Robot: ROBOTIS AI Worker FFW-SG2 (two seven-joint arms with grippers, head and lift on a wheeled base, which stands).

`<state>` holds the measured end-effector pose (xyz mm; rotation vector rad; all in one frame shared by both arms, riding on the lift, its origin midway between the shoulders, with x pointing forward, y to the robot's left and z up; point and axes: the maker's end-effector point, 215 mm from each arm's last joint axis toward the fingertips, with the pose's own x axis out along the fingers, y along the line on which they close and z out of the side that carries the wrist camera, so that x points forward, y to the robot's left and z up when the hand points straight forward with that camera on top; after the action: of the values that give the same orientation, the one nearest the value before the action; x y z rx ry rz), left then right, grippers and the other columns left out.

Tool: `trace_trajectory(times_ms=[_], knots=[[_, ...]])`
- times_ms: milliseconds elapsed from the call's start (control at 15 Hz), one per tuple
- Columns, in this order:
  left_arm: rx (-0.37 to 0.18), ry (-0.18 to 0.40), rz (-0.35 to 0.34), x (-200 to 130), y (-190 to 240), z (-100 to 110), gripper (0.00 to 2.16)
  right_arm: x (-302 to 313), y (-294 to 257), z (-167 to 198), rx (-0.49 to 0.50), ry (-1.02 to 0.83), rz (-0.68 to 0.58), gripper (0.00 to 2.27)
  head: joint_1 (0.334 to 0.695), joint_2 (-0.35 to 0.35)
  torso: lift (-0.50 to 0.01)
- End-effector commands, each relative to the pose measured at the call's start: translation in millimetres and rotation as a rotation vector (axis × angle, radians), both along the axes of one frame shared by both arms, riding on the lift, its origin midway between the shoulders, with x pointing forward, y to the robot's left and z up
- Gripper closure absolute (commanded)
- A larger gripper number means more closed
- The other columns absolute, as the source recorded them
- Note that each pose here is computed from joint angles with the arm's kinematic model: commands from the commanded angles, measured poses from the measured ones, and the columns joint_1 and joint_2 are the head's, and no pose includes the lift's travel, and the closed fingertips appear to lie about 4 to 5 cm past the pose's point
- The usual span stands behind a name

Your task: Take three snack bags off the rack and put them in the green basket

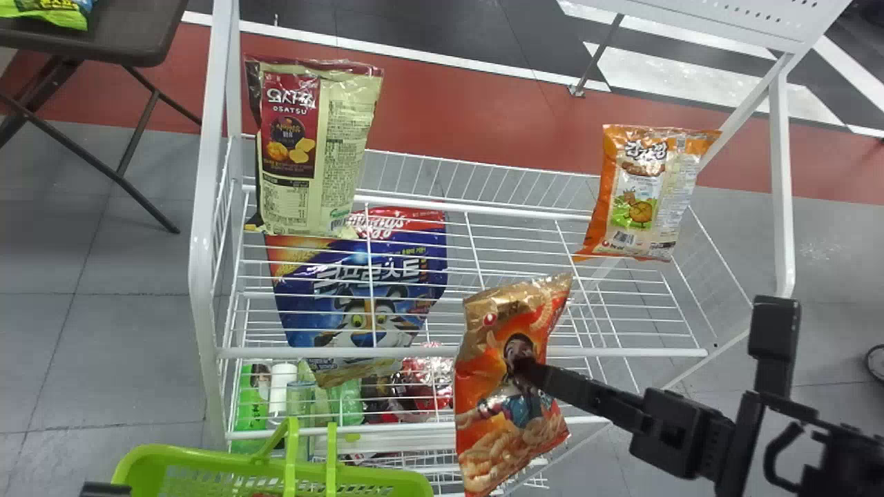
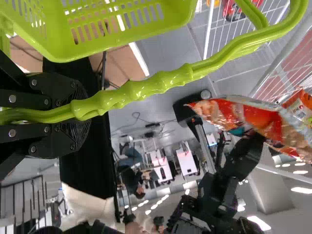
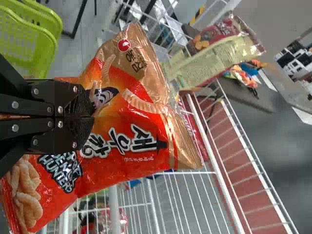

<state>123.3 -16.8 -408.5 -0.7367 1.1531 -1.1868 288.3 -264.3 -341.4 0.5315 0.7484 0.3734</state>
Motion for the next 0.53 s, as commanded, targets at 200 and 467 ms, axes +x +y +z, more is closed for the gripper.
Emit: trace_trajectory(times_ms=[200, 467], knots=[[-0.024, -0.003, -0.001, 0, -3, 7, 1.93, -35, 30, -25, 0.092, 0.098, 0.069, 2.16, 0.695, -0.350, -0.025], [-0.028, -0.012, 0.002, 2, -4, 7, 1.93, -67, 70, -64, 0.200, 0.234, 0.151, 2.16, 0.695, -0.350, -0.025]])
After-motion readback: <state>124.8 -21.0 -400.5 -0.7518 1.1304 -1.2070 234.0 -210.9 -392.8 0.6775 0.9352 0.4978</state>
